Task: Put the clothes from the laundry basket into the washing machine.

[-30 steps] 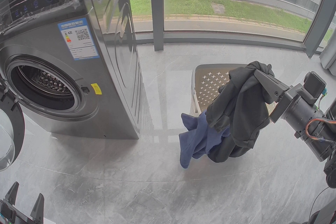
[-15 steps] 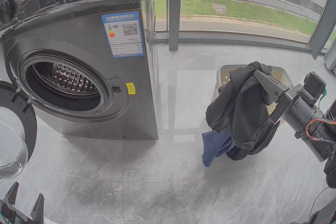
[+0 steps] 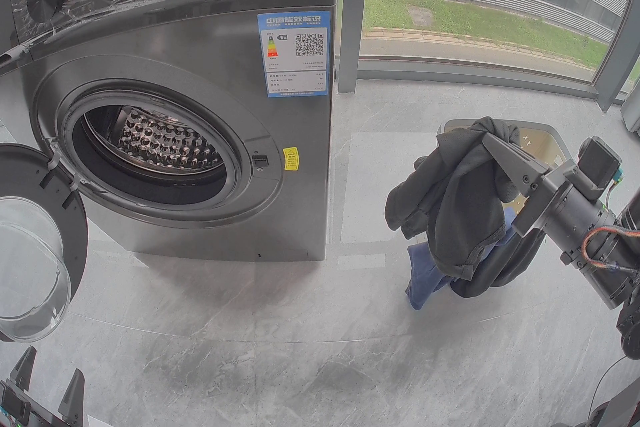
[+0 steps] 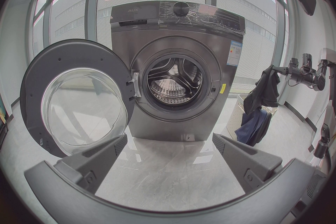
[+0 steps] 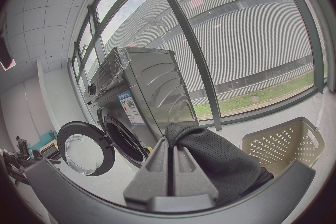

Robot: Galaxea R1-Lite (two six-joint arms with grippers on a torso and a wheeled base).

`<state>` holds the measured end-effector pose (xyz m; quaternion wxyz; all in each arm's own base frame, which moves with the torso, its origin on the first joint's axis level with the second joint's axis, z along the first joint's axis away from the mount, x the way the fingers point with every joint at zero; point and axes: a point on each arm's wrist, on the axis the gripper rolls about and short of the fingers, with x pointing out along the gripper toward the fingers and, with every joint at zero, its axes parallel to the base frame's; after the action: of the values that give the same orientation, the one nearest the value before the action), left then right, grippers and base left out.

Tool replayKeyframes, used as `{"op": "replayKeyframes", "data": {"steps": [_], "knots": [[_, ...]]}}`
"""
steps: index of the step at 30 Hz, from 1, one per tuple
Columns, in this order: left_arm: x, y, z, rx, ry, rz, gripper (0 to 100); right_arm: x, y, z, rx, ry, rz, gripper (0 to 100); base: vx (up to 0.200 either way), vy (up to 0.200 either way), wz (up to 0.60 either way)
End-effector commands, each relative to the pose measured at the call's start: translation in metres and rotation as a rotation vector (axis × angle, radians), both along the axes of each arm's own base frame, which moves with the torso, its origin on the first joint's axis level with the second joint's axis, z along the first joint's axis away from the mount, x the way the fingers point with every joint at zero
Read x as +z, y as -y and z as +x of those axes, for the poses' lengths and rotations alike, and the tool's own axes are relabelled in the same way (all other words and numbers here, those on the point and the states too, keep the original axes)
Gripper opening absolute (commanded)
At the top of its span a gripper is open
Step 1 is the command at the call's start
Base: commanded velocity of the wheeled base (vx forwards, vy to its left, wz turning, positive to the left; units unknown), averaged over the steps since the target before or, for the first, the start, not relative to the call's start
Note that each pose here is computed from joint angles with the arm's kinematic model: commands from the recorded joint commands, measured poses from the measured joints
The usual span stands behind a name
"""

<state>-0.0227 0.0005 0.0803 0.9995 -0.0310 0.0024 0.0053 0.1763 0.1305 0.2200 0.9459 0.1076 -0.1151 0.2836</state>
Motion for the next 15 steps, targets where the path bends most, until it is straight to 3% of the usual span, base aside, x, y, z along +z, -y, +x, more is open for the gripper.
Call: {"op": "replayKeyframes", "data": {"steps": [1, 6, 11, 15], "knots": [[-0.0048, 0.0000, 0.0000, 0.000, -0.001, -0.001, 100, -0.0004, -0.0003, 0.0002, 0.001, -0.001, -0.001, 0, -0.200, 0.000, 0.00], [-0.0048, 0.0000, 0.0000, 0.000, -0.001, -0.001, 100, -0.0005, -0.0003, 0.0002, 0.001, -0.002, -0.002, 0, -0.200, 0.000, 0.00], [-0.0048, 0.0000, 0.0000, 0.000, -0.001, -0.001, 100, -0.0009, -0.0005, -0.0001, 0.001, -0.004, -0.002, 0, 0.000, 0.000, 0.00], [-0.0048, 0.0000, 0.0000, 0.000, -0.001, -0.001, 100, -0.0013, -0.0004, 0.0004, -0.001, -0.005, -0.003, 0, 0.000, 0.200, 0.00]]}}
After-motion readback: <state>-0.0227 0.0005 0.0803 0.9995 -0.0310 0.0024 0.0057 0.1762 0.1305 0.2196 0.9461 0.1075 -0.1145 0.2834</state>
